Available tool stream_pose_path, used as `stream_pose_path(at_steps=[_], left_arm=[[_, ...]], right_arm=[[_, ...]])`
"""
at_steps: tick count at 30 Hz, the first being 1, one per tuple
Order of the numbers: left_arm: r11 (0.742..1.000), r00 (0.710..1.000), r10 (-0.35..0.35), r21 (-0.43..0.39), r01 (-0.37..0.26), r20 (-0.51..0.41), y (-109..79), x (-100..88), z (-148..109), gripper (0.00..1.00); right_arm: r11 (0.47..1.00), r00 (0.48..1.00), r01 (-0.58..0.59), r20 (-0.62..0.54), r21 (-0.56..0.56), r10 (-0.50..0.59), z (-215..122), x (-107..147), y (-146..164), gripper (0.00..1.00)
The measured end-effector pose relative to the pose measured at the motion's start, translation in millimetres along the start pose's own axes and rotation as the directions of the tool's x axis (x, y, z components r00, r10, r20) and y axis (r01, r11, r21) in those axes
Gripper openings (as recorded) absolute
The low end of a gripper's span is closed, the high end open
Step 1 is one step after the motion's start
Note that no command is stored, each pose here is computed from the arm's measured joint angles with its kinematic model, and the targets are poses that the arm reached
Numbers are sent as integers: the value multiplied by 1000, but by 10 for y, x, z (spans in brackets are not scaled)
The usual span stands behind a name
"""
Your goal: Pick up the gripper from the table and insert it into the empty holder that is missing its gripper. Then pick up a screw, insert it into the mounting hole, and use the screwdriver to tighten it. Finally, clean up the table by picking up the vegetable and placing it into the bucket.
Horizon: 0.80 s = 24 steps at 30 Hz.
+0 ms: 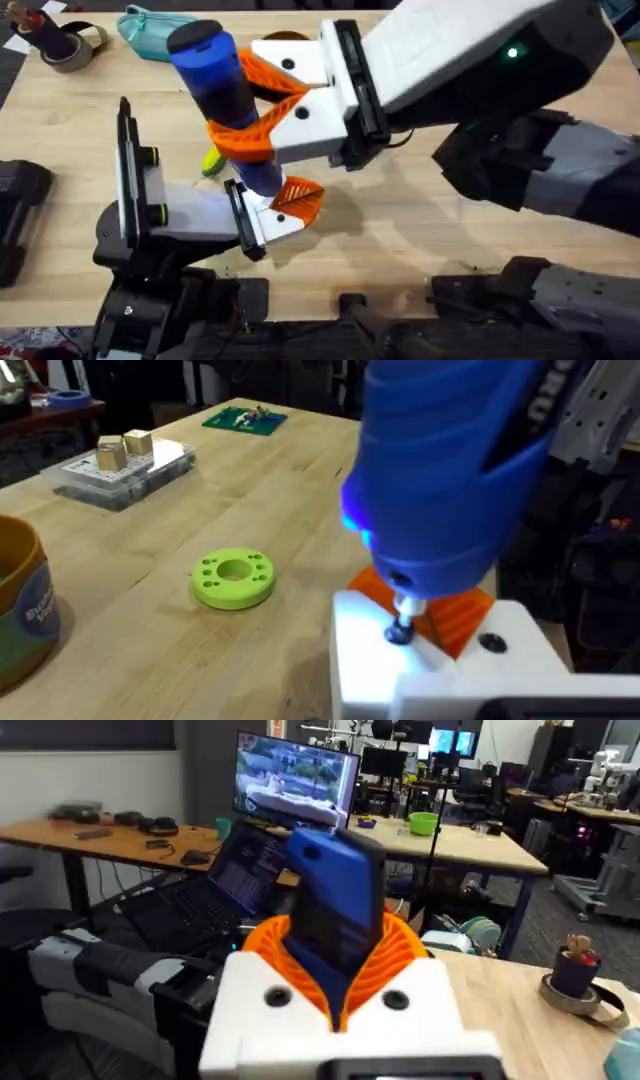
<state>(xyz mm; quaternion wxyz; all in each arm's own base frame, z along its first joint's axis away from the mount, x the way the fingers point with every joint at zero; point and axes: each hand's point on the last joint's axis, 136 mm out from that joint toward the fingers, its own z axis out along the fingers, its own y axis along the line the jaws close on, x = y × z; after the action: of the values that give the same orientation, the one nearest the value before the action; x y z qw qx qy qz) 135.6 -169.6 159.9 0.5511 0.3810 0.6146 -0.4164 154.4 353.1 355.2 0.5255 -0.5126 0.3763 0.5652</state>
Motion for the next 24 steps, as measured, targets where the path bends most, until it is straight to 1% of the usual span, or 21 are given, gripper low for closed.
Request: stream_pose_path(at_steps=[5,24], left_arm=[[1000,1000,0,0,0,0,0,0,0,7],[1000,1000,-10,0,10,-1,0,3,0,7]], right_arm=[[1000,1000,-14,-22,5,14,4,54,-16,25],[999,997,-20,-74,26,21,30,113,-90,25]])
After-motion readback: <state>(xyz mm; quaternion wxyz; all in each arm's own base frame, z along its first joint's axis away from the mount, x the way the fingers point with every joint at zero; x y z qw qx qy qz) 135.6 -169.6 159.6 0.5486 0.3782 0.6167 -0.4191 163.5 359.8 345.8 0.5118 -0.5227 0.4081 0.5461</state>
